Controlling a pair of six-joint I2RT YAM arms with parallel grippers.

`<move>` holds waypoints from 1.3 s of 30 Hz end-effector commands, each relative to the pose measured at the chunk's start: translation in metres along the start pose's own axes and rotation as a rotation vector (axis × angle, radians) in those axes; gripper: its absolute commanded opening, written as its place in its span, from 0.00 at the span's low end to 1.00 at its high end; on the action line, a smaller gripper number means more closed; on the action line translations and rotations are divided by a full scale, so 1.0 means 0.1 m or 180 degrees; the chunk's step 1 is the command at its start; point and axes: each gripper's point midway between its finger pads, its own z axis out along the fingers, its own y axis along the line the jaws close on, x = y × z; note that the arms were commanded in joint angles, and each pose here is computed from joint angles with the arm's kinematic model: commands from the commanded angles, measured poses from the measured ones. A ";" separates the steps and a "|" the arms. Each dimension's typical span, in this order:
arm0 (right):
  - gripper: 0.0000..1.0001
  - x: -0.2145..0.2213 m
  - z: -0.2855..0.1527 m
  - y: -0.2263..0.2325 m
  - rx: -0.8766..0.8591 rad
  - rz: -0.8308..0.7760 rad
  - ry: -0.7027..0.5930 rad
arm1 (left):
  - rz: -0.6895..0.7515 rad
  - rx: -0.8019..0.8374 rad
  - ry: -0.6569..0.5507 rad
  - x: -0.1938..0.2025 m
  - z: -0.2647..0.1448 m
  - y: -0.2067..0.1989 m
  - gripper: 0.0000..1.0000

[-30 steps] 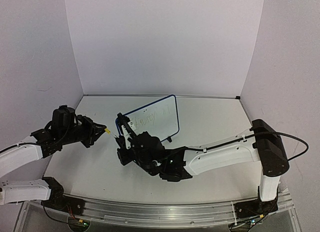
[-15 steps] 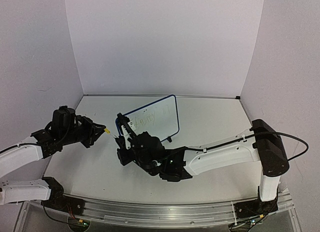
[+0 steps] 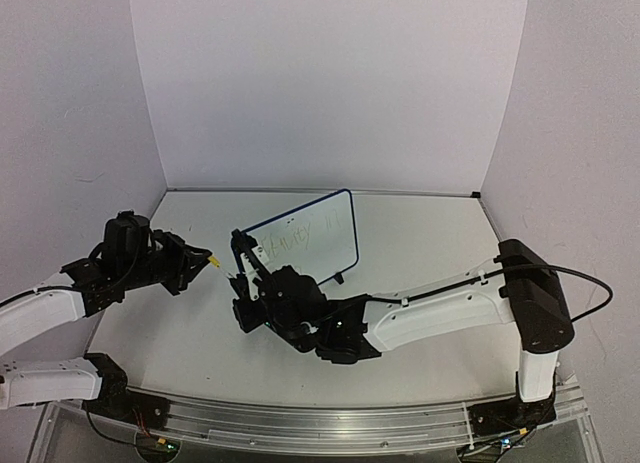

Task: Write a sentence on the whiteboard
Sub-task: Insert the whiteboard marker without the cap into the pen cap.

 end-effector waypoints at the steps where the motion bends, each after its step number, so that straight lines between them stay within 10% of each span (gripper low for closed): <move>1: 0.00 -0.12 0.03 0.05 -0.0018 0.0085 -0.0077 | 0.0030 0.0215 0.0023 0.02 -0.06 -0.18 0.00; 39: 0.00 -0.19 -0.01 0.04 -0.0047 0.0076 -0.0146 | 0.0158 -0.0016 -0.0020 0.00 -0.04 -0.05 0.00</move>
